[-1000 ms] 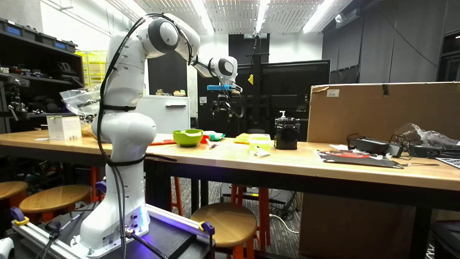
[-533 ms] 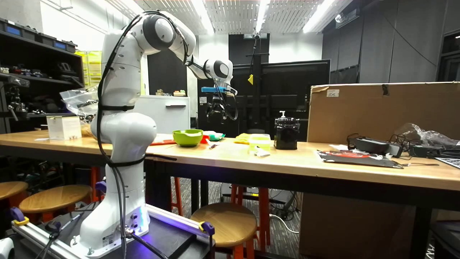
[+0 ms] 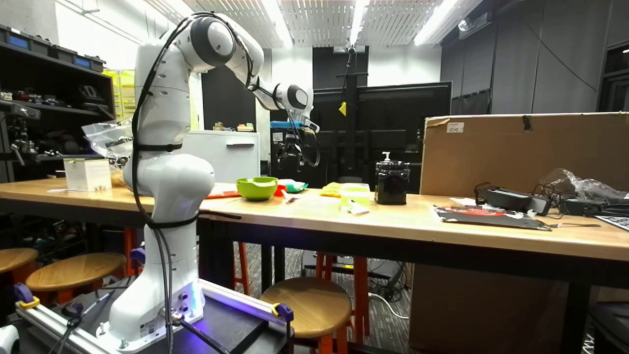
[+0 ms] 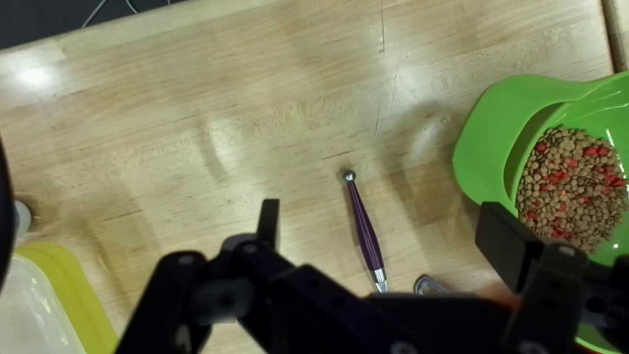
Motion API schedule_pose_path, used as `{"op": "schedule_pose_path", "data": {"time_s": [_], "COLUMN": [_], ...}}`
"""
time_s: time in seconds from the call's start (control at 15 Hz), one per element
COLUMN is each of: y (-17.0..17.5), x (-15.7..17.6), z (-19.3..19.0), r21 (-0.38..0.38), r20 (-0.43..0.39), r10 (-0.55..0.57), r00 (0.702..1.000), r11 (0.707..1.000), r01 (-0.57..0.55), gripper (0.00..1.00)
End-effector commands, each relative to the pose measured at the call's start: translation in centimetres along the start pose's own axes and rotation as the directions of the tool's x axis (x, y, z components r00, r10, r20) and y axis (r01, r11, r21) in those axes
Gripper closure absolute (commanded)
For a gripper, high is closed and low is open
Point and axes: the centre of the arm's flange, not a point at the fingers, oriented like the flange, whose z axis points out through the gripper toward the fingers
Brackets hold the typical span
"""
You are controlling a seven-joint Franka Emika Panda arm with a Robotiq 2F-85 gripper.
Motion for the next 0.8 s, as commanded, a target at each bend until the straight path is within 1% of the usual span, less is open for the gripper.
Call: {"op": "schedule_pose_path", "data": {"time_s": [0.0,0.73], "y": [-0.5,-0.5], "x": [-1.5,-0.6], "z": [0.4,1.9], "r21": [0.014,0.039], "r20": [-0.028,-0.044], "r10": [0.006,-0.001], "r00": [1.0,0.999], "r11": [1.0,0.999], "r01": [-0.006,0.003], "gripper": [0.0,0.0]}}
